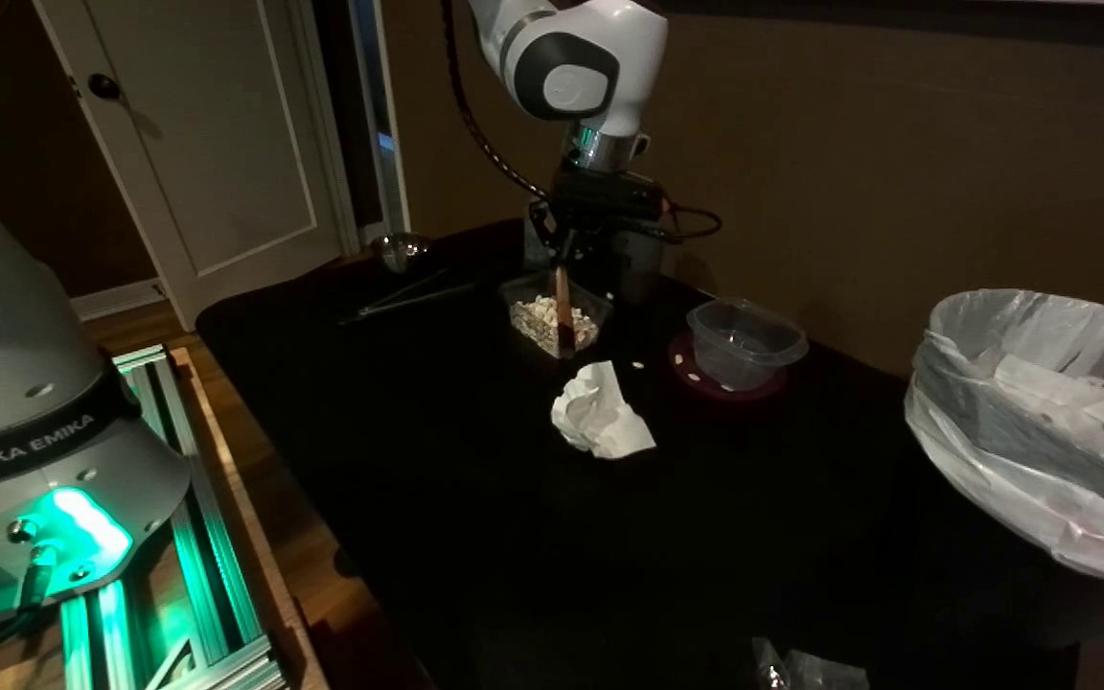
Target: Put the wooden spoon inside the container
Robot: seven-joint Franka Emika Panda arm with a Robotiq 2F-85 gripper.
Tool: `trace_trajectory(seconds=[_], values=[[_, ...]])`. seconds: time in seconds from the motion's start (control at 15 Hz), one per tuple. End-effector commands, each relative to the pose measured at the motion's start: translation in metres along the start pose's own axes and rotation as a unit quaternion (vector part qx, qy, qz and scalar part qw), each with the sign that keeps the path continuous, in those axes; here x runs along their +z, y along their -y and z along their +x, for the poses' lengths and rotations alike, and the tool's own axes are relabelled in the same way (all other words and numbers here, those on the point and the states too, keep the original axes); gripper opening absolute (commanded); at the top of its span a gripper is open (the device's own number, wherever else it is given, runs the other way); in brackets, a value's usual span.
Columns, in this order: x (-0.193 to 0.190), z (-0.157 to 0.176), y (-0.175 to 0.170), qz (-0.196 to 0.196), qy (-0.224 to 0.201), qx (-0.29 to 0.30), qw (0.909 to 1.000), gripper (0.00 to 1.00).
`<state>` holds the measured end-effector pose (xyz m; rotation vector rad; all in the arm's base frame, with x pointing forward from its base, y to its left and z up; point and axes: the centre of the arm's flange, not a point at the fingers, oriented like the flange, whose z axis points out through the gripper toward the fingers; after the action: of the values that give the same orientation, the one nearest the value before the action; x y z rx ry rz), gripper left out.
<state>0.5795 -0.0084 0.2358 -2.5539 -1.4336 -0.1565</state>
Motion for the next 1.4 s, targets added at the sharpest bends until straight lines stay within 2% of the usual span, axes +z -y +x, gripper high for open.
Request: trace_trajectory(seconds=[0.0,0.07,0.13,0.33,0.53,0.73,0.93,1.07,1.2,1.33], values=[[0.001,0.003,0.007,-0.007,0.002,-0.011,0.9999,0.18],[0.002,0.005,0.014,-0.004,0.004,-0.019,0.9998,0.18],[0.002,0.005,0.017,-0.003,0.005,-0.022,0.9997,0.04],[-0.006,0.001,0.018,-0.090,-0.013,-0.074,0.9931,0.04],[-0.002,-0.001,0.017,-0.139,0.013,-0.144,0.9797,0.04],[0.006,-0.010,0.022,-0.130,0.063,-0.215,0.9657,0.04],[0.014,-0.014,0.028,-0.127,0.095,-0.267,0.9504,0.04],[0.016,-0.013,0.031,-0.132,0.108,-0.281,0.9443,0.04],[0.017,-0.010,0.035,-0.137,0.116,-0.282,0.9424,0.04],[0.019,-0.004,0.044,-0.158,0.138,-0.289,0.9342,0.04]])
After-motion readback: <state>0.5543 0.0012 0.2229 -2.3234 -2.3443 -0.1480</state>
